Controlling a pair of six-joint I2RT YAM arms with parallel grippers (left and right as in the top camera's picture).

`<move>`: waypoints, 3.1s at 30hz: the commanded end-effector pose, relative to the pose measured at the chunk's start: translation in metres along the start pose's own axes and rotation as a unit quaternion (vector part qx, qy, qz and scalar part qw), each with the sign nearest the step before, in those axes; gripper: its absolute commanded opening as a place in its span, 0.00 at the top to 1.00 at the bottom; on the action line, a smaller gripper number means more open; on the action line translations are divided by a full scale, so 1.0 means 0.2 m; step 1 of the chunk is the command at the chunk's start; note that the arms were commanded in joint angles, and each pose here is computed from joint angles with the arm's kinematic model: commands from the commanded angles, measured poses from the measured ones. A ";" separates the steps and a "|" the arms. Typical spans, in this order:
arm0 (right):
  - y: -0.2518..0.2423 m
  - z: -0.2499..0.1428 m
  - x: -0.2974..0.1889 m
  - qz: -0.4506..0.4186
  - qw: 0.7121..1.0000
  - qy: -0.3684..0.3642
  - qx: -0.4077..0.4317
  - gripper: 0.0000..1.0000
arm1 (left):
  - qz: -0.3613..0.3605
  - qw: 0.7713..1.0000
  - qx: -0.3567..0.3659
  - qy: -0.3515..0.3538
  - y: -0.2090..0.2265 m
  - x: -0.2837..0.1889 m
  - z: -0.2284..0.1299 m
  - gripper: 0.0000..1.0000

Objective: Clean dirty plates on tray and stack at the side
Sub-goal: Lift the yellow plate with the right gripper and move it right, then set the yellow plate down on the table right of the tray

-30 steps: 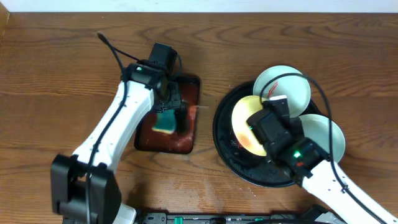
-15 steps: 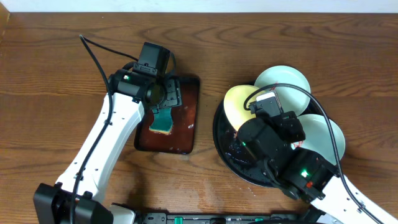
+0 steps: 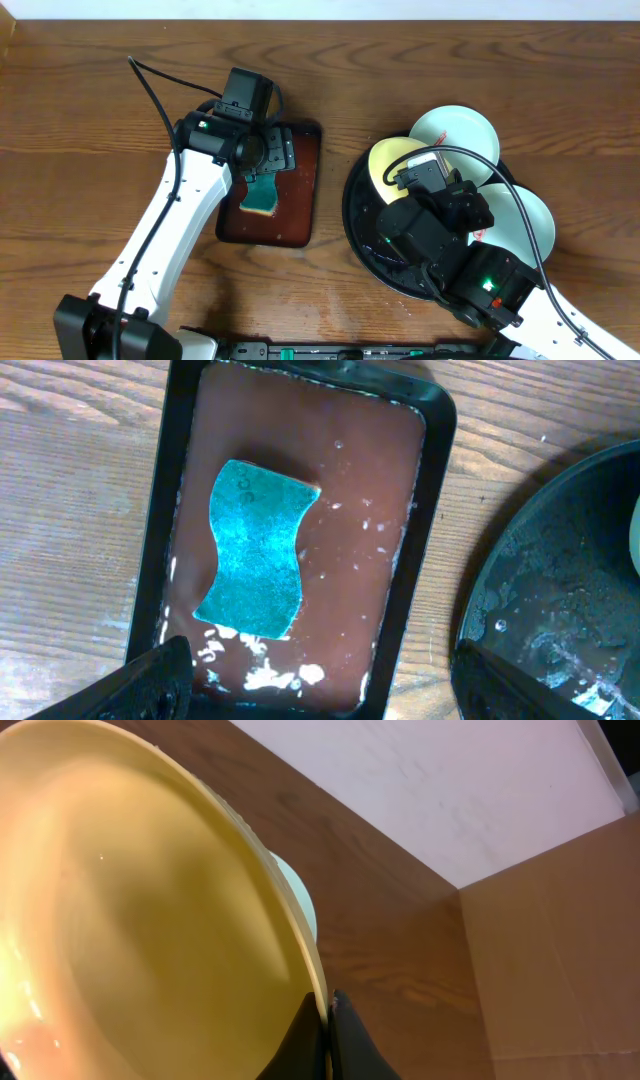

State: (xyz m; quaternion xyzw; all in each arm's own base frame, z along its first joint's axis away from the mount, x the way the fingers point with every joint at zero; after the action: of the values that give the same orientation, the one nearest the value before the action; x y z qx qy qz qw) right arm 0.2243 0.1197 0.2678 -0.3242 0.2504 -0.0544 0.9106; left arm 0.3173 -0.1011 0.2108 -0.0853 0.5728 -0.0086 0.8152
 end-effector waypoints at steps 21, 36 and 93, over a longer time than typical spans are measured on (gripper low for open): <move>0.10 0.00 0.02 -0.027 0.998 0.012 -0.056 0.99 | -0.002 1.000 -0.001 -0.003 0.01 -0.02 0.00 0.17; 0.09 0.07 -0.13 -0.100 0.990 -0.057 -0.081 0.99 | -0.002 1.000 -0.001 -0.003 0.01 -0.02 0.00 0.17; -1.00 -1.55 0.94 -0.044 0.669 0.292 0.682 0.74 | -0.002 1.000 -0.001 -0.003 0.01 -0.02 0.00 0.16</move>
State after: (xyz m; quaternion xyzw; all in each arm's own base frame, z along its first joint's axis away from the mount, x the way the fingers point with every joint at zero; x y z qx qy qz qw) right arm 0.2434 -0.2570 0.1002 0.4230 0.3877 -0.3510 0.7400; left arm 0.3171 -0.1012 0.2106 -0.0854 0.5735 -0.0087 0.8147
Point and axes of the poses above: each gripper's point midway between its finger pads, its own x axis out along the fingers, its own y axis along the line the jaws close on, z = x × y, the point moved 5 cm from there along -x, back along the fingers, and after that the axes turned 1 degree about x, right-handed, at the moved point
